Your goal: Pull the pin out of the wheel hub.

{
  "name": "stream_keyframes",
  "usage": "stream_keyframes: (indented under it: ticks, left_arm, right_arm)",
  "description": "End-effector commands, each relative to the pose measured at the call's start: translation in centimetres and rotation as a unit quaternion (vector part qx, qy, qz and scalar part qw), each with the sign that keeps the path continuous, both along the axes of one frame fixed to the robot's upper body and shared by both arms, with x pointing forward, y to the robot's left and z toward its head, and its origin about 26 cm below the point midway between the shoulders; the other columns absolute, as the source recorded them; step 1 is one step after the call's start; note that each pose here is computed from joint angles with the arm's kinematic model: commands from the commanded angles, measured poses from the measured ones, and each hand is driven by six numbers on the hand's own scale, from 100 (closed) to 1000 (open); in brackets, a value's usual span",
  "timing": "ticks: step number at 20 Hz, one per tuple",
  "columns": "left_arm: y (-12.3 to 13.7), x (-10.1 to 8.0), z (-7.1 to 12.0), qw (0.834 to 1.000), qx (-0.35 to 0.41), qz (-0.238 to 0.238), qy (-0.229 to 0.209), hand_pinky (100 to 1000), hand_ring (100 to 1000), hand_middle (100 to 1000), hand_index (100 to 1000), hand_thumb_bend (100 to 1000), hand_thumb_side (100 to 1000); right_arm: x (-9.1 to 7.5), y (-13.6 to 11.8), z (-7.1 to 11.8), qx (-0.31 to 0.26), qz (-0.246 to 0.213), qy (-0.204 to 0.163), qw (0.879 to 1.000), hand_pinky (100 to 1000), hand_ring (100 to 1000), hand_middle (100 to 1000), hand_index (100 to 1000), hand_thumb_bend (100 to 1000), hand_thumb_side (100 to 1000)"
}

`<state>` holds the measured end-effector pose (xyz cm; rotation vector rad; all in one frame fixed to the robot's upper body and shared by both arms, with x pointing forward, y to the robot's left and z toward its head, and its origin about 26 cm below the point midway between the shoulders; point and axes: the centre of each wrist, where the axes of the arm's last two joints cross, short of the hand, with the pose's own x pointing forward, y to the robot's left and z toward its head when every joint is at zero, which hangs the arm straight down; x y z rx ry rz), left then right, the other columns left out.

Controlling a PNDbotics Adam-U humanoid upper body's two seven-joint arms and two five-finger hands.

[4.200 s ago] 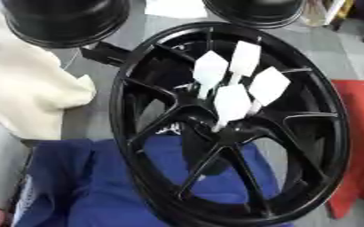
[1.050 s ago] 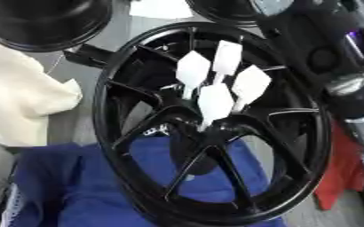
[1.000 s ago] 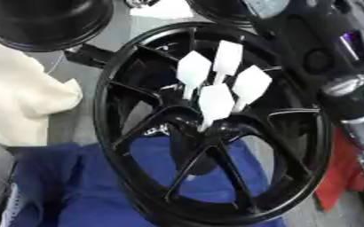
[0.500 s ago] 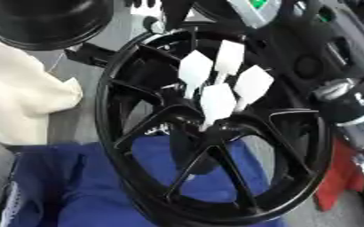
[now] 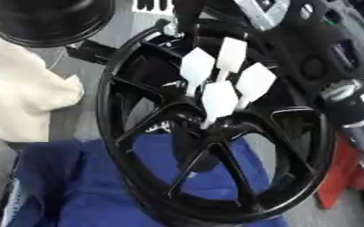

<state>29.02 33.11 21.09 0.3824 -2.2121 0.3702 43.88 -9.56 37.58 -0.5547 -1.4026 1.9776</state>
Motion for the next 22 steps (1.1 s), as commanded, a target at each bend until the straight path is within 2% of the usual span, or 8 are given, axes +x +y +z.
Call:
stream_keyframes:
  ticks: [1, 9, 10, 12, 22]
  left_arm:
    - [0.2, -0.4, 0.6, 1.0, 0.006, 0.005, -0.01, 741, 766, 671, 785, 100, 743]
    - [0.4, -0.5, 0.5, 1.0, 0.006, 0.011, -0.008, 741, 766, 671, 784, 100, 742]
    - [0.4, -0.5, 0.5, 1.0, 0.005, 0.012, -0.008, 742, 766, 671, 784, 100, 742]
    - [0.4, -0.5, 0.5, 1.0, 0.004, 0.013, -0.008, 742, 766, 671, 784, 100, 742]
    - [0.4, -0.5, 0.5, 1.0, 0.003, 0.011, -0.01, 742, 767, 671, 784, 100, 739]
  right_arm:
    - [-0.5, -2.8, 2.1, 0.011, -0.018, -0.018, 1.0, 849, 850, 845, 896, 100, 184]
    - [-2.6, -7.1, 3.3, 0.026, -0.03, -0.029, 0.999, 853, 857, 850, 918, 100, 329]
    - [-2.8, -7.6, 3.3, 0.025, -0.032, -0.029, 0.999, 855, 859, 850, 920, 100, 307]
    - [-3.3, -8.3, 3.2, 0.023, -0.036, -0.03, 0.999, 856, 860, 851, 924, 100, 336]
    - [-5.2, -9.2, 3.0, 0.021, -0.03, -0.034, 0.999, 855, 852, 859, 931, 100, 443]
